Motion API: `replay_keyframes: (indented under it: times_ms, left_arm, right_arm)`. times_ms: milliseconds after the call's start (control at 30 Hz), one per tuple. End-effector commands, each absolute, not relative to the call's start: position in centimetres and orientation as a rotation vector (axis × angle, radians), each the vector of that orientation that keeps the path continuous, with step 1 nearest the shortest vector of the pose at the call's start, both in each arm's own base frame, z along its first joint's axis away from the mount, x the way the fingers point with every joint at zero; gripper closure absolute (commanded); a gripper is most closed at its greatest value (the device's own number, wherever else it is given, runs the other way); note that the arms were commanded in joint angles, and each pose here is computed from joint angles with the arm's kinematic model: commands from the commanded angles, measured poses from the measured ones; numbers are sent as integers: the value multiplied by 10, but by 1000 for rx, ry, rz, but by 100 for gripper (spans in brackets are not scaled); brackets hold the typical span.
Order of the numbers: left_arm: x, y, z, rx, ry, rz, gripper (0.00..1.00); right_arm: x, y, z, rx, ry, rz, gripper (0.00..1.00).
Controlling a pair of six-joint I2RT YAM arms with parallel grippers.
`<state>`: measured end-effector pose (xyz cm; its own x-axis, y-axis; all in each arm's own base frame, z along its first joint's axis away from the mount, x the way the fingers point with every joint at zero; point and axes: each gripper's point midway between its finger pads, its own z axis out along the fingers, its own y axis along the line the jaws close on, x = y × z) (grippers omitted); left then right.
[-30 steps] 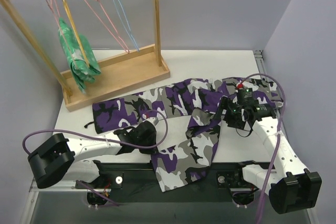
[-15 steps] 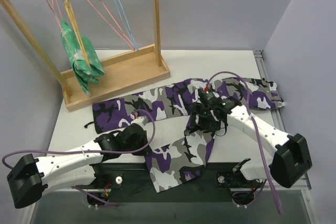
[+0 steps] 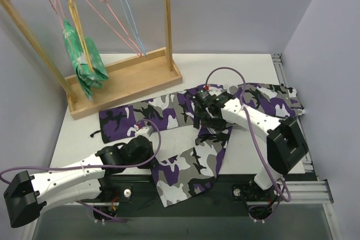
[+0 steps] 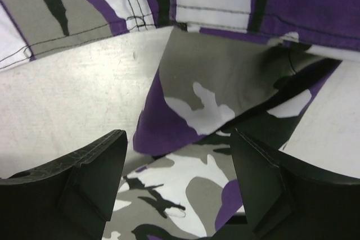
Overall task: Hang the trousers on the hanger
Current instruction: Flatten out the trousers at the center of the board.
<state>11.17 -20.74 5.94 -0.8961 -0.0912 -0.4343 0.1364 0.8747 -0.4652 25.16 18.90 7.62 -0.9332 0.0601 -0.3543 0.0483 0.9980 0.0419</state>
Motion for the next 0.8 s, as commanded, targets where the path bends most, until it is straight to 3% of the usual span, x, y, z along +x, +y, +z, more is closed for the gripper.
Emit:
replay_keyframes:
  times_ms: [0,167,267,367,400,533,767]
  left_arm:
    - [118,-205,65,15,2563,-656,100]
    - [122,-202,66,7,2554,-624,100]
    - [126,-198,71,-18,2533,-593,100]
    - [138,-190,83,-63,2479,-539,100]
    - [141,-184,86,-74,2465,-504,100]
    - [174,-156,131,-140,2313,-328,100]
    - [210,-56,228,-361,2027,-22,100]
  right_arm:
    - [257,179,61,36,2807,-120,25]
    - [257,177,42,-34,2858,-186,30]
    - [259,176,39,-38,2870,-189,50]
    - [266,179,47,-36,2856,-151,92]
    - [269,180,51,-30,2851,-133,100]
    - [287,182,85,20,2792,-23,100]
    - [304,158,152,150,2637,87,100]
